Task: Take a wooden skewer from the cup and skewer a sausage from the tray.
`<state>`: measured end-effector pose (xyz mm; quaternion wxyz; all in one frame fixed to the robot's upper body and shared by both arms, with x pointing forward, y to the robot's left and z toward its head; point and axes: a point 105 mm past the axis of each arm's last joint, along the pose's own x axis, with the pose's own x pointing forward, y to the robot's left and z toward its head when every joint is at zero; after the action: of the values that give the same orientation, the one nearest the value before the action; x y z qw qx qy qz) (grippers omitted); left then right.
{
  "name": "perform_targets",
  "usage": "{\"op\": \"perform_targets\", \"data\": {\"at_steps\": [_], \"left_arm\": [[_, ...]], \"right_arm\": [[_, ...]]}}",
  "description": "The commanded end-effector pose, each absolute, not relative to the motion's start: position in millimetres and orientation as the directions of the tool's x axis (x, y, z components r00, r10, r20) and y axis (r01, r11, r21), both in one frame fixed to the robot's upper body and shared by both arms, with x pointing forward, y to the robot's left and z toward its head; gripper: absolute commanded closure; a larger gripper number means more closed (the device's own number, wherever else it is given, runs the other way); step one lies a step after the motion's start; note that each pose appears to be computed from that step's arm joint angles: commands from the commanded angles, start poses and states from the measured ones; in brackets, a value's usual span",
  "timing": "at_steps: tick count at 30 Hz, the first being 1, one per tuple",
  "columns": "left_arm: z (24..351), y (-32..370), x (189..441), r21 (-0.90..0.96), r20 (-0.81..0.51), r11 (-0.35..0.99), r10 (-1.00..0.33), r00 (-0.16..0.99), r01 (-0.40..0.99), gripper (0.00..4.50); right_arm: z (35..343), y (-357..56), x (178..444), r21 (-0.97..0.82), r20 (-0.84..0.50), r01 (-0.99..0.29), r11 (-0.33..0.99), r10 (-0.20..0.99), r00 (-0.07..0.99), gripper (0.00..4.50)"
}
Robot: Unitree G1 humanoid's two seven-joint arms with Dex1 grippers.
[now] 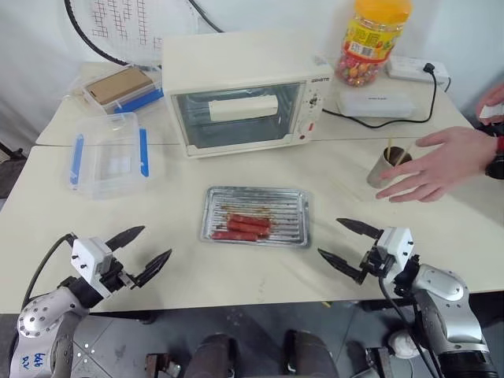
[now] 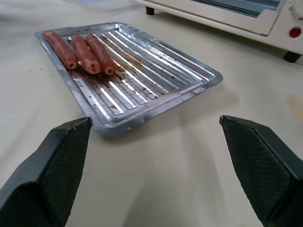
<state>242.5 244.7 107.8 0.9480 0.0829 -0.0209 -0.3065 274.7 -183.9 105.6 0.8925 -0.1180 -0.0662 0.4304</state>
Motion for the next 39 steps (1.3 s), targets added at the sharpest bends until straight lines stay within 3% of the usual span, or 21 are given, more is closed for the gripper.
{"op": "perform_targets", "data": {"at_steps": [1, 39], "left_arm": [[110.1, 241.7, 240.1, 0.199, -0.001, 0.790, -0.592, 0.806, 0.580, 0.02], [120.8, 220.6, 234.5, 0.111, 0.012, 0.775, -0.627, 0.779, 0.623, 0.02]], "right_arm": [[110.2, -183.1, 274.1, -0.287, 0.033, -0.754, 0.591, 0.793, 0.609, 0.00], [114.6, -183.8, 263.8, -0.261, 0.002, -0.761, 0.595, 0.788, 0.615, 0.00]]}}
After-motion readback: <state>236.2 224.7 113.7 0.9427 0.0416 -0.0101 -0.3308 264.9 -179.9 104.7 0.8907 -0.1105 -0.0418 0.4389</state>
